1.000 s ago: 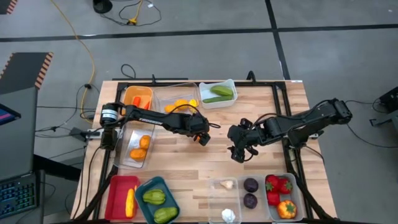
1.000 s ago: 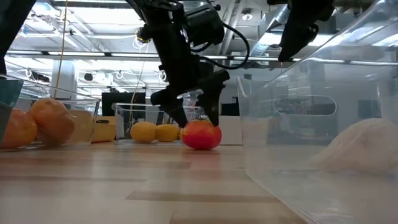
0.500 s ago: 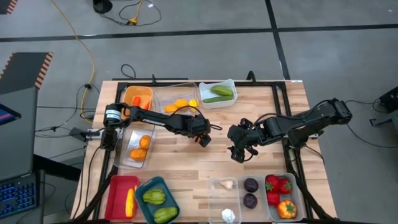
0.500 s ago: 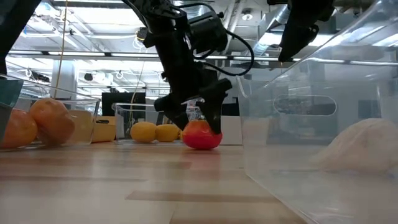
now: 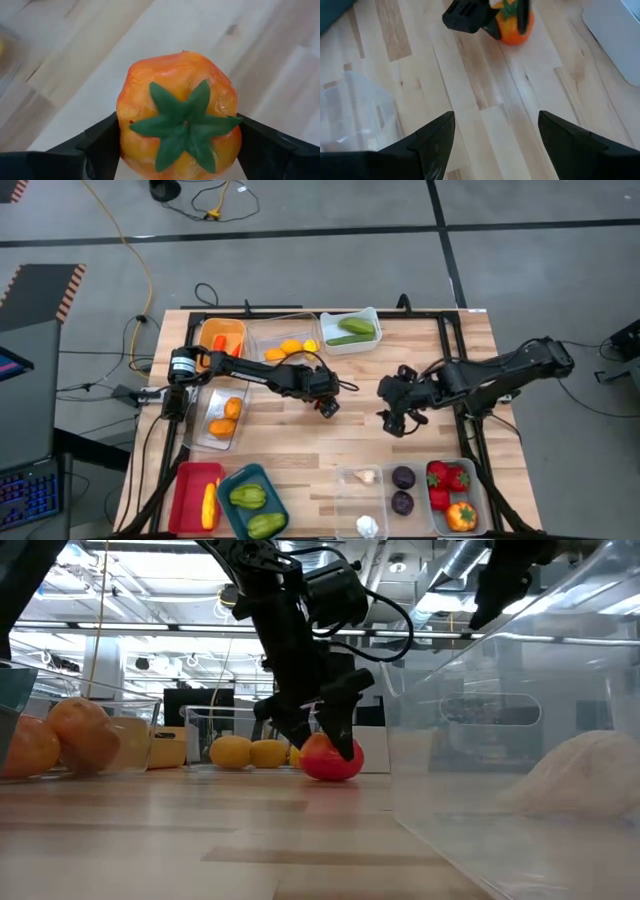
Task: Sort produce into baskets
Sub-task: Put the orange tomato into the gray bin
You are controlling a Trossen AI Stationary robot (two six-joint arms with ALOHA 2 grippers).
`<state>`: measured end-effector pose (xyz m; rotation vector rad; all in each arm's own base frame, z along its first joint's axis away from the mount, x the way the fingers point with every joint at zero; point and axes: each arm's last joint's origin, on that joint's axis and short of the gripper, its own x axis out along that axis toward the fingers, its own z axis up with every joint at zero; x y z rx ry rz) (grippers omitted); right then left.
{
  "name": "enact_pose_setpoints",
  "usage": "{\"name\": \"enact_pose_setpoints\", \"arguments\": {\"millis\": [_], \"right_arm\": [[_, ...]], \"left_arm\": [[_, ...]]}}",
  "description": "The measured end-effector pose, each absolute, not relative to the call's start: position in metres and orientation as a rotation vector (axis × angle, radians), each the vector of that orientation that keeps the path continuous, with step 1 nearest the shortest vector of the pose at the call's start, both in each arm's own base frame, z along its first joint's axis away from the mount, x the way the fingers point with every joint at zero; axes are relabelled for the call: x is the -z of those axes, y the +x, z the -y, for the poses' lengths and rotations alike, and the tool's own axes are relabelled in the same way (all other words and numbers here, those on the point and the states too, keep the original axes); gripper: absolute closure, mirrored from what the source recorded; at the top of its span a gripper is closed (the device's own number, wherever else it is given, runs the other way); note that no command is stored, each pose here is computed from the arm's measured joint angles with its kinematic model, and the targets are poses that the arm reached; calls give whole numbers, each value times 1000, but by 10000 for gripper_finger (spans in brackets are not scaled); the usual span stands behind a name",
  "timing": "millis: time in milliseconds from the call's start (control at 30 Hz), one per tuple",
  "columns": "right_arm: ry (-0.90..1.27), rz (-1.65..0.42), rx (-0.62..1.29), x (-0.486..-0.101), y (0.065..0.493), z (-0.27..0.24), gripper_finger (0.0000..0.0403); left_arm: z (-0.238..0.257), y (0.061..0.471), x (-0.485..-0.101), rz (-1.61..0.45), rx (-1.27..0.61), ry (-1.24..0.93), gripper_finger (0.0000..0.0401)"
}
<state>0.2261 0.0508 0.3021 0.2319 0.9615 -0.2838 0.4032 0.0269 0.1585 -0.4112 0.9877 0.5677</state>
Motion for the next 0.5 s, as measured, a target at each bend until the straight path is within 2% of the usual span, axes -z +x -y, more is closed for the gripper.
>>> {"name": "enact_pose_setpoints", "arguments": {"millis": [200, 500], "right_arm": [[388, -912, 347, -287, 192, -42, 89], [753, -629, 359, -271, 170, -33, 89]], "left_arm": [[-9, 412, -170, -969, -481, -333, 88], [36, 435, -220, -833, -316, -103, 88]]}}
